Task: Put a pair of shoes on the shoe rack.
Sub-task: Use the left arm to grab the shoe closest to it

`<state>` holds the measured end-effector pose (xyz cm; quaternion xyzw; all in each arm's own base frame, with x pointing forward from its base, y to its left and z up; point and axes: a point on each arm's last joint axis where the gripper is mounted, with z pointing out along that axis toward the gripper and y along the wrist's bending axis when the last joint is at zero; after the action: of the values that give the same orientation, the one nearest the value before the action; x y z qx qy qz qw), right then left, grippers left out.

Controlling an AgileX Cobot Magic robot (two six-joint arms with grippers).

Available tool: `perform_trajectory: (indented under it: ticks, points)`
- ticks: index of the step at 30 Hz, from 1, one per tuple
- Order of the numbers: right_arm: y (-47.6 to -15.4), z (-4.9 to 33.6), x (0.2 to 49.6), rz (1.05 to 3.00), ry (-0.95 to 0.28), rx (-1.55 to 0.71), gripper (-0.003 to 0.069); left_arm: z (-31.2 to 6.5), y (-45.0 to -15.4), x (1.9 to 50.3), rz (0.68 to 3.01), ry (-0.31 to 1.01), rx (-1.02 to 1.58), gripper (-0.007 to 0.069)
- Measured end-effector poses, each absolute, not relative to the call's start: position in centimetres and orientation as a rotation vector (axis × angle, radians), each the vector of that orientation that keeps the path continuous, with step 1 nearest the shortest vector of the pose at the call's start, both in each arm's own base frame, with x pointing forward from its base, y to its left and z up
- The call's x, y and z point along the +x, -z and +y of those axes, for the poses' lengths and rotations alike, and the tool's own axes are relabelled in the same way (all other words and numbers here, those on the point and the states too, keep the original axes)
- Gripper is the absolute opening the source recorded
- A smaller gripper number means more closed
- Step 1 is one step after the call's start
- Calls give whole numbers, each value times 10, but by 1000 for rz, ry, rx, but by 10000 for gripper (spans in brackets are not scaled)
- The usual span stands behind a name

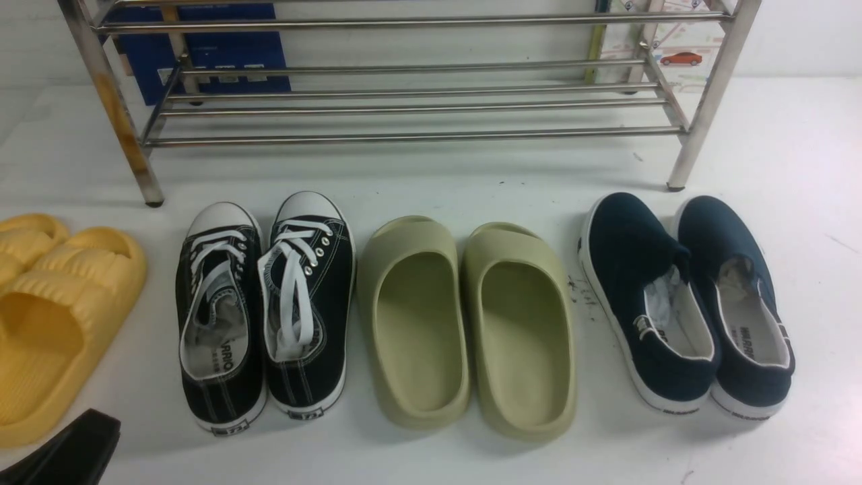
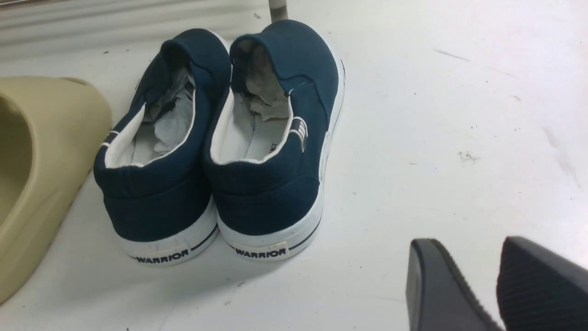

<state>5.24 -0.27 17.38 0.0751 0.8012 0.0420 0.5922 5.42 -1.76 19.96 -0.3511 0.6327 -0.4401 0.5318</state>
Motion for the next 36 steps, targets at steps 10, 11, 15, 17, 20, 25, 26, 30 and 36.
perform_trajectory:
  ticks: [10, 11, 15, 17, 20, 25, 26, 30, 36]
  points:
    - [-174, -3, 52, 1863, -98, 175, 239, -22, -265, 57, 1766, 676, -414, -13]
    - [-174, -3, 52, 1863, -98, 175, 239, -21, -267, 63, 1849, 621, -389, -13]
    - [-174, -3, 52, 1863, -98, 175, 239, -16, -289, 84, 2107, 428, -324, -13]
    - [-174, -3, 52, 1863, -98, 175, 239, -12, -296, 94, 2204, 348, -301, -13]
    - [-174, -3, 52, 1863, -98, 175, 239, -5, -306, 116, 2384, 191, -260, -13]
    - [-174, -3, 52, 1863, -98, 175, 239, -1, -319, 159, 2574, 105, -290, -13]
    - [-174, -3, 52, 1863, -98, 175, 239, -2, -320, 159, 2573, 106, -286, -13]
    - [-174, -3, 52, 1863, -98, 175, 239, -13, -311, 193, 2728, 98, -243, -13]
    - [-174, -3, 52, 1863, -98, 175, 239, -35, -283, 234, 2873, 39, -187, 97]
